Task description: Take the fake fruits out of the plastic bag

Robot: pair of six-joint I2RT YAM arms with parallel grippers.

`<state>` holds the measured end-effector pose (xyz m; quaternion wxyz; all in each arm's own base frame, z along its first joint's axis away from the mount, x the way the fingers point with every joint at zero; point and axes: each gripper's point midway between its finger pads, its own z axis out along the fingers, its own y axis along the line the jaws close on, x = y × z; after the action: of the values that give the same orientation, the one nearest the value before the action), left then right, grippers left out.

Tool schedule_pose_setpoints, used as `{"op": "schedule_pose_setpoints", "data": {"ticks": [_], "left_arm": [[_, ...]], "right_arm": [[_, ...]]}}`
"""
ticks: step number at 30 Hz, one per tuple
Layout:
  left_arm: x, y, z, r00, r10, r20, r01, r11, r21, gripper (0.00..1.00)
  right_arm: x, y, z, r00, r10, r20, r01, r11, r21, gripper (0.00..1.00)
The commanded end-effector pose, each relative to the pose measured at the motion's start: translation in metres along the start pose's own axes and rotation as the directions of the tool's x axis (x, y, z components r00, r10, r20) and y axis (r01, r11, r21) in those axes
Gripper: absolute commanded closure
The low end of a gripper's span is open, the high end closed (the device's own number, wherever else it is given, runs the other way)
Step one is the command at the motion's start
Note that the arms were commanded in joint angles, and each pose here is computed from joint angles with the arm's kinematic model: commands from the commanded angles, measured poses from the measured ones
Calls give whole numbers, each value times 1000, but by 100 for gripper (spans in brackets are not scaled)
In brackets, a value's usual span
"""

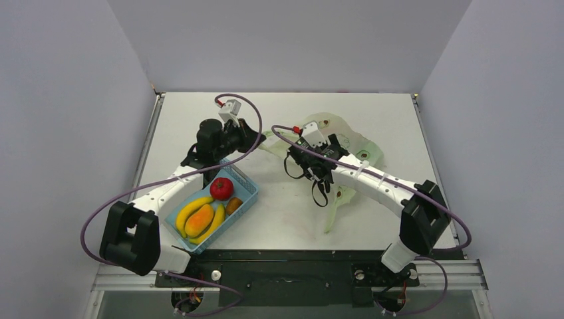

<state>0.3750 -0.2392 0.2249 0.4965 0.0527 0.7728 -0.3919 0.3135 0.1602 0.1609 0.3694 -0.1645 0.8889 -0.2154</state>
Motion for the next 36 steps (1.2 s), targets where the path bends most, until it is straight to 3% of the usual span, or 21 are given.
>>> {"op": "schedule_pose_setpoints", "data": {"ticks": [1, 4, 9, 10, 11, 17, 25, 27, 30, 32, 36], "left_arm": [[-30, -29, -8, 999, 4, 52, -8, 998, 65, 100], [-33, -31, -10, 999, -5, 42, 2, 998, 59, 100], [-41, -36, -10, 1000, -23, 8, 23, 999, 45, 100], [-41, -35, -9, 1000, -30, -2, 30, 999, 35, 100], [-39, -33, -8, 998, -54, -29, 54, 998, 10, 94], [-21, -26, -11, 982, -157, -107, 151, 987, -57, 65], [-31, -30, -50, 980, -137, -142, 112, 979, -170, 56], [-30, -30, -65, 982, -112, -153, 82, 978, -192, 46], [-32, -46, -83, 990, -78, -117, 62, 990, -130, 18], [-18, -53, -93, 992, -83, -92, 77, 995, -70, 8], [-4, -83, -113, 994, -110, -25, 112, 991, 79, 3]], "right_arm": [[0, -18, 17, 1000, 7, 13, -9, 992, 126, 30], [14, -35, 29, 1000, 16, -6, -14, 977, 214, 42], [23, -53, 32, 998, 56, -20, -49, 961, 271, 94], [21, -53, 28, 998, 58, -13, -53, 962, 269, 97], [20, -56, 23, 998, 68, -7, -64, 962, 265, 100], [2, -47, 3, 988, 155, 10, -156, 986, 55, 100], [-5, -57, 1, 975, 221, -25, -221, 975, -21, 100], [-2, -58, 5, 969, 240, -55, -242, 970, -33, 100], [0, -57, 5, 966, 249, -61, -252, 967, -40, 100], [-2, -56, 5, 967, 250, -49, -253, 966, -59, 100], [-8, -55, 2, 966, 257, -37, -260, 962, -85, 100]]}}
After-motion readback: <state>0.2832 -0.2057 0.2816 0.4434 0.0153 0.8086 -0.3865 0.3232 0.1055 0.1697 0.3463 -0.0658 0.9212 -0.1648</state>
